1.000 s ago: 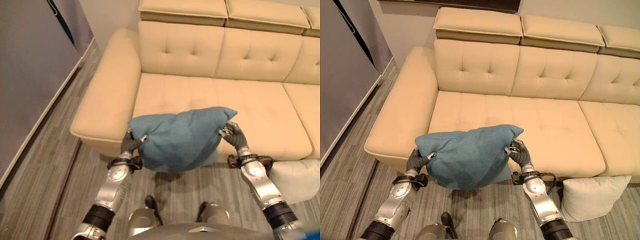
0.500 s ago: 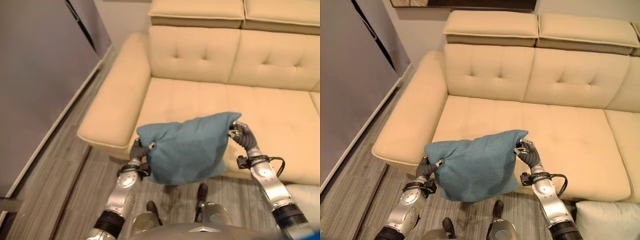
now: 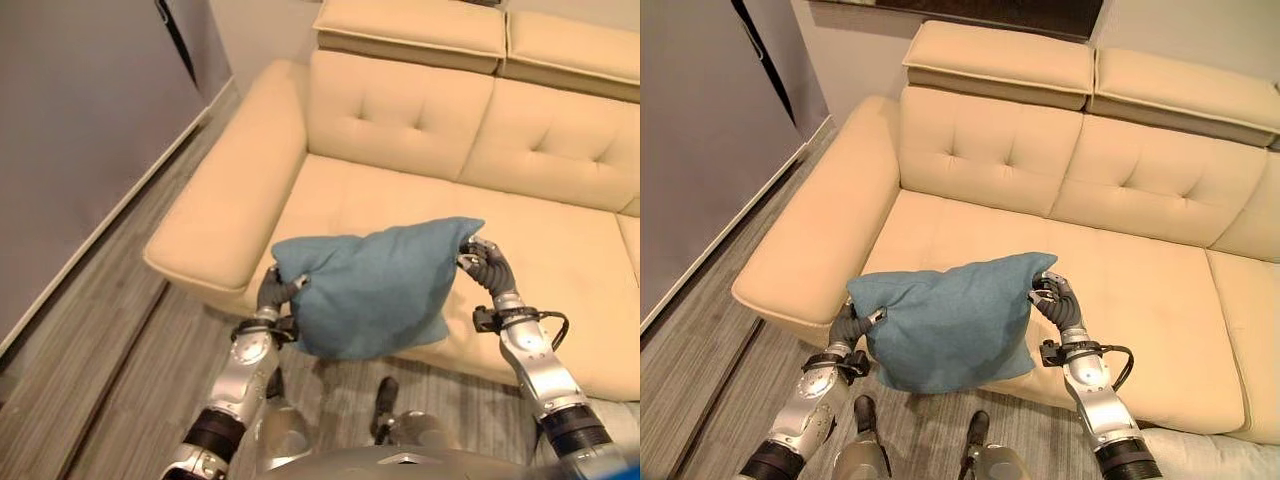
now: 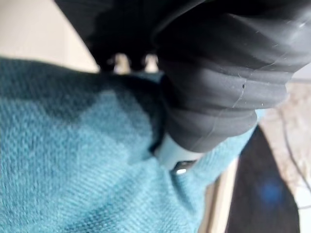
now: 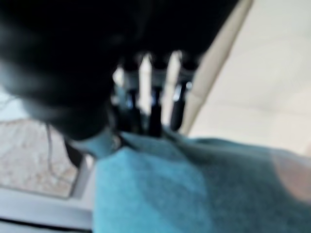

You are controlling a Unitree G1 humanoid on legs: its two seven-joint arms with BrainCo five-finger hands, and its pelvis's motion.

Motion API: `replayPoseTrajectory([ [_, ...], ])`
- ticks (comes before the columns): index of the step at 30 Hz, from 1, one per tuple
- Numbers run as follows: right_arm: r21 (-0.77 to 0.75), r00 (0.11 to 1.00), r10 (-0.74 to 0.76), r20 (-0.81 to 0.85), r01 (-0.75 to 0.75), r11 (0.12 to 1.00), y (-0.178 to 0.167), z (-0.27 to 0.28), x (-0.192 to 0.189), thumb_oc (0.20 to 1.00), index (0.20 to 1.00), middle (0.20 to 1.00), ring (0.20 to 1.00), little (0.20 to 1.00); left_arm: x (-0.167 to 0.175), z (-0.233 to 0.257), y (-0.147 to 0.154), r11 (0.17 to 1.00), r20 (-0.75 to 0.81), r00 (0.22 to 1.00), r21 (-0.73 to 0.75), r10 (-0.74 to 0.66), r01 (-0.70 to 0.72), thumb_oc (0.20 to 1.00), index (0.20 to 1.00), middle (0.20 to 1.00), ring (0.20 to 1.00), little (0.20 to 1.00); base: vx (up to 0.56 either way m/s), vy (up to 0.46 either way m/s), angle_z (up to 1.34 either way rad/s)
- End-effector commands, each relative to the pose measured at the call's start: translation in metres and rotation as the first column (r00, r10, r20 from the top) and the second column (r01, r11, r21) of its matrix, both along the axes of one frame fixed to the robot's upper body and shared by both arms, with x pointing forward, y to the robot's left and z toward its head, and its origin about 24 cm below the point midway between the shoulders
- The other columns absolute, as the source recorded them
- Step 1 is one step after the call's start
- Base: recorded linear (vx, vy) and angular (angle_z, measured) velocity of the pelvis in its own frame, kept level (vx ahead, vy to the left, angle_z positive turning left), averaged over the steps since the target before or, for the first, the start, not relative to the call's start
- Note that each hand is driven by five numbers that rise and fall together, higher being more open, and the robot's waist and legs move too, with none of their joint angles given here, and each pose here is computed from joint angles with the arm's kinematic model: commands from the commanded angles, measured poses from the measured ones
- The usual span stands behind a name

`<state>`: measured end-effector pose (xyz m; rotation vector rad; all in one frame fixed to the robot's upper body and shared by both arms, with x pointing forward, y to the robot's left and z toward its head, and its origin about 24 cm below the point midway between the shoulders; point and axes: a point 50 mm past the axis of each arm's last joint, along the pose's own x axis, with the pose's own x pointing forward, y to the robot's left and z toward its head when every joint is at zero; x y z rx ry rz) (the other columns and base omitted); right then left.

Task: Pick up all the scattered cushions and arrange them neatly on the sofa.

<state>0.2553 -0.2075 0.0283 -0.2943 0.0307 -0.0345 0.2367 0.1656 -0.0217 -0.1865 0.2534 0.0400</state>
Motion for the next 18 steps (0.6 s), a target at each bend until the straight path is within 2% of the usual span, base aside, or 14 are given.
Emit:
replayPoseTrajectory([
  [1,0.056,0.969,0.063,0.238,-0.079,0.995,0.015,0.043,0.009,0.2,0.2,0.2,0.2,0.2,0.015,0.052,-0.01,0.992,0.275,0.954,0.004,-0.122,0.126,0.2,0.2,0.2,0.2,0.2,0.25,0.21,-0.26],
  [10,0.036,0.959,0.124,0.254,-0.138,0.99,0.033,0.05,0.018,0.2,0.2,0.2,0.2,0.2,0.017,0.06,-0.008,0.988,0.299,0.942,0.039,-0.152,0.147,0.2,0.2,0.2,0.2,0.2,0.15,0.253,-0.37],
  [13,0.037,0.959,0.128,0.251,-0.142,0.989,0.033,0.05,0.019,0.2,0.2,0.2,0.2,0.2,0.016,0.058,-0.007,0.989,0.291,0.945,0.039,-0.147,0.141,0.2,0.2,0.2,0.2,0.2,0.07,0.082,-0.5],
  [18,0.008,0.966,0.12,0.227,-0.125,0.992,0.024,0.044,0.013,0.2,0.2,0.2,0.2,0.2,0.01,0.047,-0.002,0.992,0.252,0.959,0.048,-0.129,0.121,0.2,0.2,0.2,0.2,0.2,0.11,0.01,0.04],
])
